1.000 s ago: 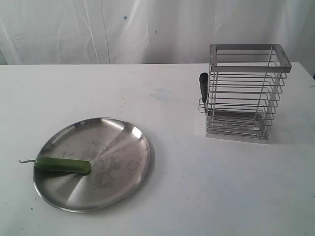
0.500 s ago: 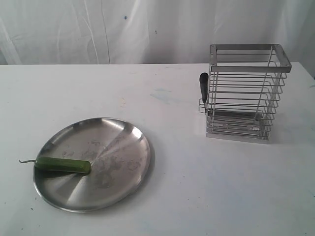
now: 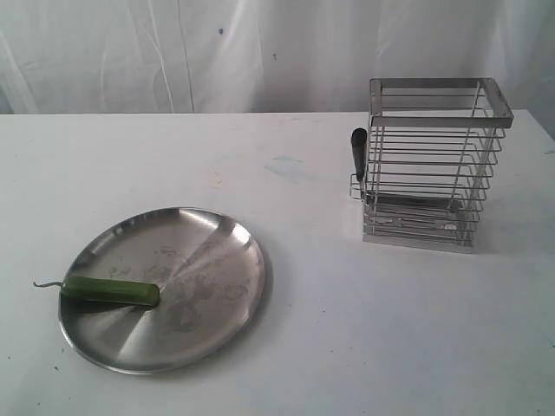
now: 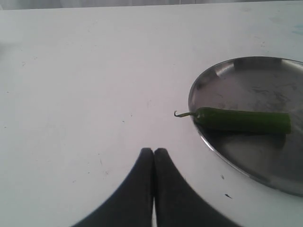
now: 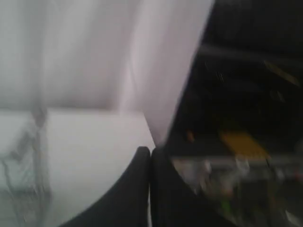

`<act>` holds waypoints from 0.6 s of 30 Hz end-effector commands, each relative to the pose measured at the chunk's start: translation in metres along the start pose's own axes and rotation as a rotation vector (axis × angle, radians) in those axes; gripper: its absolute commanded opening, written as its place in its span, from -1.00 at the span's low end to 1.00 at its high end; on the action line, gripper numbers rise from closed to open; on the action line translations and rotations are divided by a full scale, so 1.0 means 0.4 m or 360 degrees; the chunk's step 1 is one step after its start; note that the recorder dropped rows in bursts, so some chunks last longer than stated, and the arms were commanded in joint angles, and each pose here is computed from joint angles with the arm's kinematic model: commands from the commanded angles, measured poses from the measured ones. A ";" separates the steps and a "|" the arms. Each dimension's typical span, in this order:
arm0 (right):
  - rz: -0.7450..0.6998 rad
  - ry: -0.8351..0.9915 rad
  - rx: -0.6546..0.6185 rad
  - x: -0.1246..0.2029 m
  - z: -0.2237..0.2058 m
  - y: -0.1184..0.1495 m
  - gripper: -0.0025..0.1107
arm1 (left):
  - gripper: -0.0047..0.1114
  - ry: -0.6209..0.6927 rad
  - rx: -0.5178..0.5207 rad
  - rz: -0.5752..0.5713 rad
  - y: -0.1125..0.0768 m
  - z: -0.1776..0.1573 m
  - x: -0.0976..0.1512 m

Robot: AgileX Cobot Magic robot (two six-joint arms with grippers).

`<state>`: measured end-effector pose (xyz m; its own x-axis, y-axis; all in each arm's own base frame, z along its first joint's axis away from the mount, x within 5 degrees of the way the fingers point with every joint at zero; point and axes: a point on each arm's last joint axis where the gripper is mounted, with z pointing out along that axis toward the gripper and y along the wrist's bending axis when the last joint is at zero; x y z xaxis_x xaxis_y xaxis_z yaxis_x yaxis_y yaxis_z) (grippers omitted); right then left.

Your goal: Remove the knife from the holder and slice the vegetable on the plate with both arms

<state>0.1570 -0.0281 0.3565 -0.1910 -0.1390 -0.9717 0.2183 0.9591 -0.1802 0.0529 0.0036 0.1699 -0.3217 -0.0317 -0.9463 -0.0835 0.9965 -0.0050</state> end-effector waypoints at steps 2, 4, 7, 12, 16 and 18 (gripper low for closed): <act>0.0116 0.0713 0.0090 0.105 0.078 0.008 -0.96 | -0.92 -0.0006 0.0013 -0.0003 -0.001 0.000 0.001; 0.0042 0.0830 -0.0082 0.105 0.065 0.026 -0.96 | -0.92 -0.0006 0.0013 -0.0003 -0.001 0.000 0.001; -0.0034 0.1079 -0.0488 0.116 0.033 0.072 -0.96 | -0.92 -0.0006 0.0013 -0.0003 -0.001 0.000 0.001; 0.0171 0.1034 -0.0813 0.066 0.013 0.114 -0.96 | -0.92 -0.0006 0.0013 -0.0003 -0.001 0.000 0.001; 0.0139 0.0954 -0.1015 0.002 -0.012 0.139 -0.96 | -0.92 -0.0006 0.0013 -0.0003 -0.001 0.000 0.001; 0.0116 0.0926 -0.1085 -0.027 -0.026 0.152 -0.96 | -0.92 -0.0006 0.0013 -0.0003 -0.001 0.000 0.001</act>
<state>0.1659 0.0243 0.3428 -0.7174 -0.0666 -0.6935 -0.2603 0.9489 0.1782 0.0529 0.0036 0.1699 -0.3217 -0.0317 -0.9463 -0.0835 0.9965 -0.0050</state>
